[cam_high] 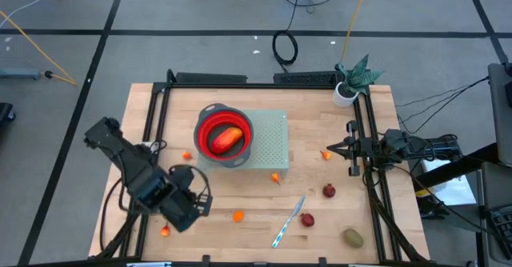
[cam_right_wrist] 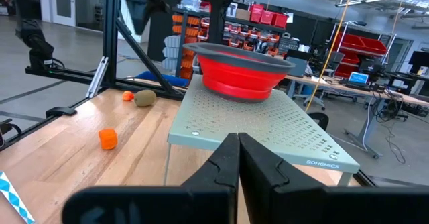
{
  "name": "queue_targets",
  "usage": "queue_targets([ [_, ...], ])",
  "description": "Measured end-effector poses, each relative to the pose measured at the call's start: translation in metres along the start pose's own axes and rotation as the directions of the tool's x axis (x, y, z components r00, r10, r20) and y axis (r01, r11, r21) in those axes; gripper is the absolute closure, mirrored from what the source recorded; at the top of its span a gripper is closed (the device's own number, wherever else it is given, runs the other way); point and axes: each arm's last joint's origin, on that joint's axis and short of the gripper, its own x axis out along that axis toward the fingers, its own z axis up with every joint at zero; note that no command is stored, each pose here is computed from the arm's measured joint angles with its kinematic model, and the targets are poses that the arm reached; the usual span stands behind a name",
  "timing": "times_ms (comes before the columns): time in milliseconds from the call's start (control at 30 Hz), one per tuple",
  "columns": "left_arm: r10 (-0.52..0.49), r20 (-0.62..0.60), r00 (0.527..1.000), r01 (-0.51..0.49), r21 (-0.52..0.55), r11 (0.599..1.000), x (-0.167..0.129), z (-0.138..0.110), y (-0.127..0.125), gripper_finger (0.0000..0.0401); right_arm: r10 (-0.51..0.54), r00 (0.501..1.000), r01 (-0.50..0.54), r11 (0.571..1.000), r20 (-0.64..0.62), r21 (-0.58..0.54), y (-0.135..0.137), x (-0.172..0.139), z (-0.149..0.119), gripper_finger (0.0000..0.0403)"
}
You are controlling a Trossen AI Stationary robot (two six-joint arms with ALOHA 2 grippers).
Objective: Pick & Place Fruit
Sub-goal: Put the kiwi into the red strainer bowl on the shelf
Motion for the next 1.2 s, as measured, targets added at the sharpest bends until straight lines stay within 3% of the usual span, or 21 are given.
queue_targets([
  [333,0.175,-0.033,0.984,-0.177,-0.091,0.98,0.022,-0.027,0.005,0.0398,0.0,1.0,0.0,1.0,0.0,0.0,0.0,0.0,0.0,0.0403],
  [667,0.249,0.0,0.969,-0.249,-0.043,0.968,0.04,-0.036,0.017,0.0399,0.0,1.0,0.0,1.0,0.001,0.0,0.0,0.0,0.0,0.0403],
  [933,0.335,0.013,0.942,-0.329,0.218,0.919,0.057,-0.041,0.03,0.0398,0.0,1.0,0.0,1.0,0.001,0.0,0.0,0.0,0.0,0.0403],
  [1200,0.388,0.054,0.92,-0.361,0.504,0.785,0.071,-0.047,0.045,0.0396,0.0,1.0,0.0,1.0,0.0,0.0,0.0,0.0,0.0,0.0403],
])
